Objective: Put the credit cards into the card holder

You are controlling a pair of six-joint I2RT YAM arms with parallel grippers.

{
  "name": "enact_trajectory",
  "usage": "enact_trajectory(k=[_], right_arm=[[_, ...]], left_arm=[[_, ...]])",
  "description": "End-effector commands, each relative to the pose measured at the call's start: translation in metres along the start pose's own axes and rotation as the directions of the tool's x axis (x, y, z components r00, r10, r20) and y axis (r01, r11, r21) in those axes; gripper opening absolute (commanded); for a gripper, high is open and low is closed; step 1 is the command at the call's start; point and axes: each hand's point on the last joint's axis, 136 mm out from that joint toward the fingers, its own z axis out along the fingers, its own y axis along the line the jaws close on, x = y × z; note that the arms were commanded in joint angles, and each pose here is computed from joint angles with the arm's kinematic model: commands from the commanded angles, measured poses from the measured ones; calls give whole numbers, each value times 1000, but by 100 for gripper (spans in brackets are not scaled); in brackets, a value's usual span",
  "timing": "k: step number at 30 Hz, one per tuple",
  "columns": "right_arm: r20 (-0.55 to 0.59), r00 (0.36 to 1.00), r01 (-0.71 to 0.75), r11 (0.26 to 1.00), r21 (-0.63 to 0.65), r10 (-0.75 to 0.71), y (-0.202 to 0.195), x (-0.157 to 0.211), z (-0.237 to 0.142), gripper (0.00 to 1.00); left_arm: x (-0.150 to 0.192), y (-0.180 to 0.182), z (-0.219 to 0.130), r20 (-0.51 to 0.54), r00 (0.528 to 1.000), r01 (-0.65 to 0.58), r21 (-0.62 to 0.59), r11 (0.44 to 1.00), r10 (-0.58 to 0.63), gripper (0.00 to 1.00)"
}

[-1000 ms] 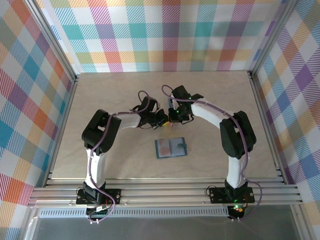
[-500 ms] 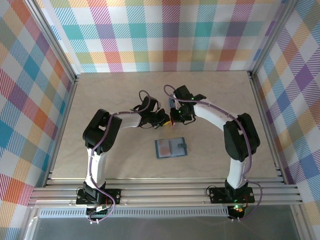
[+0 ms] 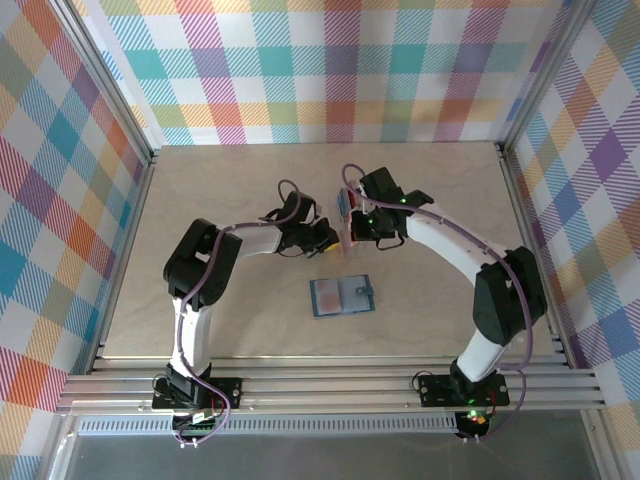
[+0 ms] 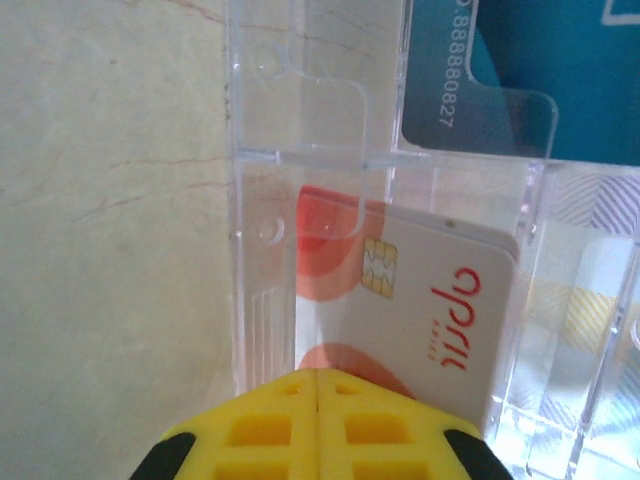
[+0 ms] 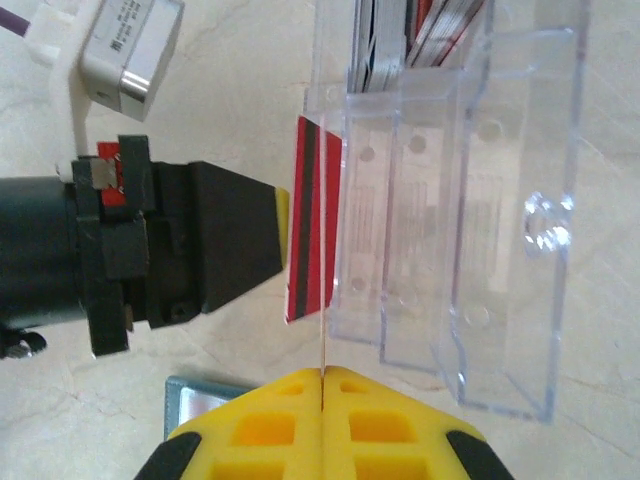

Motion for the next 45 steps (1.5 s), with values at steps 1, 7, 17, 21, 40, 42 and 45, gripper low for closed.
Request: enact_trajectory(k=[1,7,17,21,40,42,45], right_arm=[[63,998,-28,999,-33,30,2,0,-22,0],[98,995,-24,997,-70,30,0,20,-49,0],[39,999,8,970,-244,2,13,75,-59,0],[5,1000,21,940,-341,-21,24,95,-55,0],[-114,993,-53,888,-457,1,29,134,-15,0],[-134,991,-64,890,-451,4,28,137,-10,0],[-146,989,-75,891,-448,10,27,138,-6,0]], left_arm=[[-7,-26,-41,61,995,-75,-10,997,76,12],[8,-29,-72,79,989,-124,-54,991,128,27],[63,9,-98,-23,963,-267,-259,928,270,41],[89,31,-95,-99,949,-317,-305,898,301,46],[124,61,-70,-228,861,-507,-465,726,456,44],[124,63,-69,-232,858,-510,-483,711,458,44],[127,69,-68,-244,855,-515,-506,692,458,42]])
